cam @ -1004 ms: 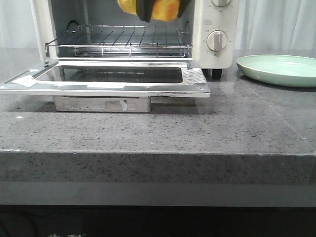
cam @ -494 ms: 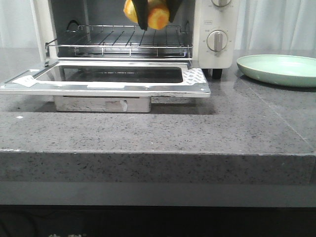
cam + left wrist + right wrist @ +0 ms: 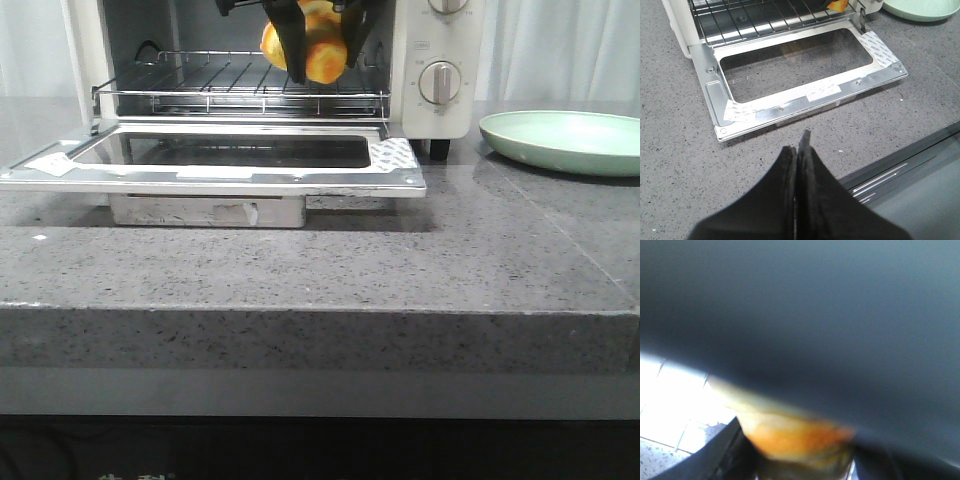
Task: Put bread in oven
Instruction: 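Lower the bread onto the oven rack and open the right gripper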
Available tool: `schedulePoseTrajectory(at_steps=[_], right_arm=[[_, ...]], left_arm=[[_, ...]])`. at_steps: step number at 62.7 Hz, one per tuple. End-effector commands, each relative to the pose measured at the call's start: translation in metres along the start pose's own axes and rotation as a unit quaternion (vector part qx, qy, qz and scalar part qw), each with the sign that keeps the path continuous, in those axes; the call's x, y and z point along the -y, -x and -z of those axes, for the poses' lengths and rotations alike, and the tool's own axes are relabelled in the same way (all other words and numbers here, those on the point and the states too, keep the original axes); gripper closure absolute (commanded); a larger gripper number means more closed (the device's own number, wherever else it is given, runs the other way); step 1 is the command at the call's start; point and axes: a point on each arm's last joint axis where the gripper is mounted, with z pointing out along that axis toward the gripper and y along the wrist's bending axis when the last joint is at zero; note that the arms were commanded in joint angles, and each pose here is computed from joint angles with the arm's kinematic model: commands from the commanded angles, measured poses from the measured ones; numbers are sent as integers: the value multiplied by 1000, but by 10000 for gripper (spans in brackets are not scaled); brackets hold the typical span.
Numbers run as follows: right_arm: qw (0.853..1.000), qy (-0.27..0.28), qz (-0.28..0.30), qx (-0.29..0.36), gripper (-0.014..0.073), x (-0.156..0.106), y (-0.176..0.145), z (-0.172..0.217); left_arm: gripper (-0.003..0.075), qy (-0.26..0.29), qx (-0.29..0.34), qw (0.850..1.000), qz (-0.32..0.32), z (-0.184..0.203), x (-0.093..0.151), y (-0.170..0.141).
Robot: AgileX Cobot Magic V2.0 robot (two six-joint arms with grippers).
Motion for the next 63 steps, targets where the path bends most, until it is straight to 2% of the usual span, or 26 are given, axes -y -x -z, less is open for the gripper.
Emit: schedulePoseTrajectory(at_steps=[1,7,10,16,21,39,47,63], right_arm=[[998,6,-13,67,430,15,17,41],[998,7,-10,66,347,15,17,41],[998,10,-11,65,270,14,16,41],[998,15,-10,63,61,13,16,41],[998,16,-10,63,-19,13,16,41],[999,14,-15,48,-8,17,13,49],[999,28,-21,42,-8,18,11,65],[998,41,7,44,-8,18,3,104]], left_arm=[[738,-4,47,999,7,6,1,12],[738,-4,47,999,7,6,1,12],[738,-4,47,999,7,6,1,12],[738,-4,47,999,7,6,1,12],[738,-4,47,999,7,6,1,12],[738,-4,47,999,7,6,1,12],[738,-4,47,999,7,6,1,12],[738,-4,47,999,7,6,1,12]])
